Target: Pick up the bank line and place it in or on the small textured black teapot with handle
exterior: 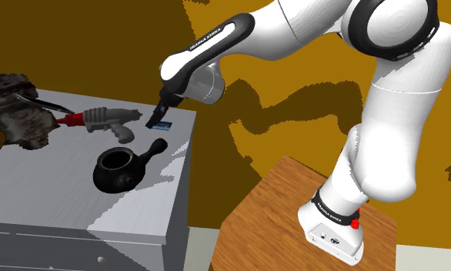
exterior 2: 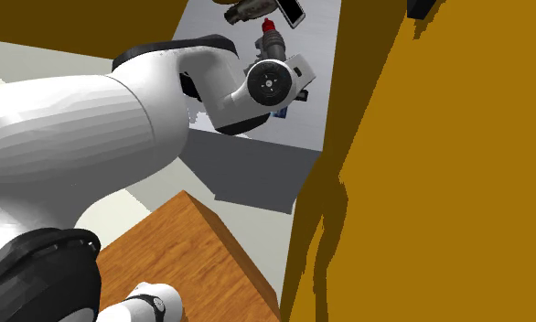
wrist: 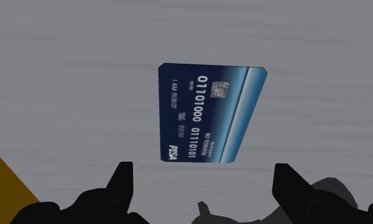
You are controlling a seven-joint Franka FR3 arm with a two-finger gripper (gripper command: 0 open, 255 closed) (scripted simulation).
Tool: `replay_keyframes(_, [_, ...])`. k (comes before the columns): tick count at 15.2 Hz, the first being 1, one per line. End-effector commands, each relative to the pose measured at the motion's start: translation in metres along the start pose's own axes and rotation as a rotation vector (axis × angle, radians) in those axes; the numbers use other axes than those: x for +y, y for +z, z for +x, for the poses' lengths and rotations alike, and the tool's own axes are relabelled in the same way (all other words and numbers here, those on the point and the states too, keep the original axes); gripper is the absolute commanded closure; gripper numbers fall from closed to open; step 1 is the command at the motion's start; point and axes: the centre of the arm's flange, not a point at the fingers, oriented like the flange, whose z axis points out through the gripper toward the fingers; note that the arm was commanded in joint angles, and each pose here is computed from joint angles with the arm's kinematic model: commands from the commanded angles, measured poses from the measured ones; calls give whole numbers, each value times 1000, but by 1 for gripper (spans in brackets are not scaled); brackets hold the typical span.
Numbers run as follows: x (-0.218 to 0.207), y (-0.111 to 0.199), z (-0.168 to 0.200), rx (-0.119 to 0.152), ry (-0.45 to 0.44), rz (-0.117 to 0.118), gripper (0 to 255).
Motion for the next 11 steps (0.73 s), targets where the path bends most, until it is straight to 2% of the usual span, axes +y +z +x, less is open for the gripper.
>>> replay_keyframes(1, [2, 9, -1, 0, 0, 0, 0])
replay_keyframes(8, [2, 9, -1, 0, 0, 0, 0])
replay_keyframes(9, [2, 9, -1, 0, 0, 0, 255])
replay_keyframes(11, [2, 9, -1, 0, 0, 0, 255])
